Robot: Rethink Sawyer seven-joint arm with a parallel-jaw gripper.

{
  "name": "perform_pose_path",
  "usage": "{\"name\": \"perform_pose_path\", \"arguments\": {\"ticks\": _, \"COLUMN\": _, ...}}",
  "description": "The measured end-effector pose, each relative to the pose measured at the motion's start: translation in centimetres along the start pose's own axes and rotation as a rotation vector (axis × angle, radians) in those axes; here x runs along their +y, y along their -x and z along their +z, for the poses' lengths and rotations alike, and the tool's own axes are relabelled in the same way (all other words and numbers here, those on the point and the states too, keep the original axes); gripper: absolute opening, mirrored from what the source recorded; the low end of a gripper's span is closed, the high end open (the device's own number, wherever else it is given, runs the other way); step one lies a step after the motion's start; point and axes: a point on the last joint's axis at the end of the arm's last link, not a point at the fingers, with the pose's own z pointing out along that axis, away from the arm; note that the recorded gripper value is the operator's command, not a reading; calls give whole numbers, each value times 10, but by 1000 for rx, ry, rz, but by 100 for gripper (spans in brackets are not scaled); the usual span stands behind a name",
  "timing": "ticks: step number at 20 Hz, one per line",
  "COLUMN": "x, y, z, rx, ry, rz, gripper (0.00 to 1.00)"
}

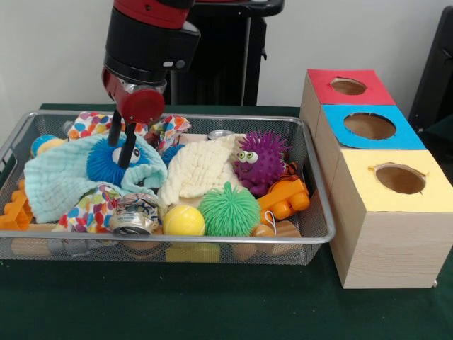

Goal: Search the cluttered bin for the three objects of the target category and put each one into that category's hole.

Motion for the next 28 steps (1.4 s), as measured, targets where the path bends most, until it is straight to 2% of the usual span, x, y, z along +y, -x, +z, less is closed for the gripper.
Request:
{"name": "perform_pose_path", "arguments": {"ticks": 12, "x": 11, "y": 10, "z": -5, "rx": -26, "ry": 10, "rz": -10, "gripper": 100}}
{"name": "perform_pose_path", "arguments": {"ticks": 28, "x": 7, "y": -1, "z": 14, "rx": -13, "ry": -19, "rz": -23, "gripper": 100}}
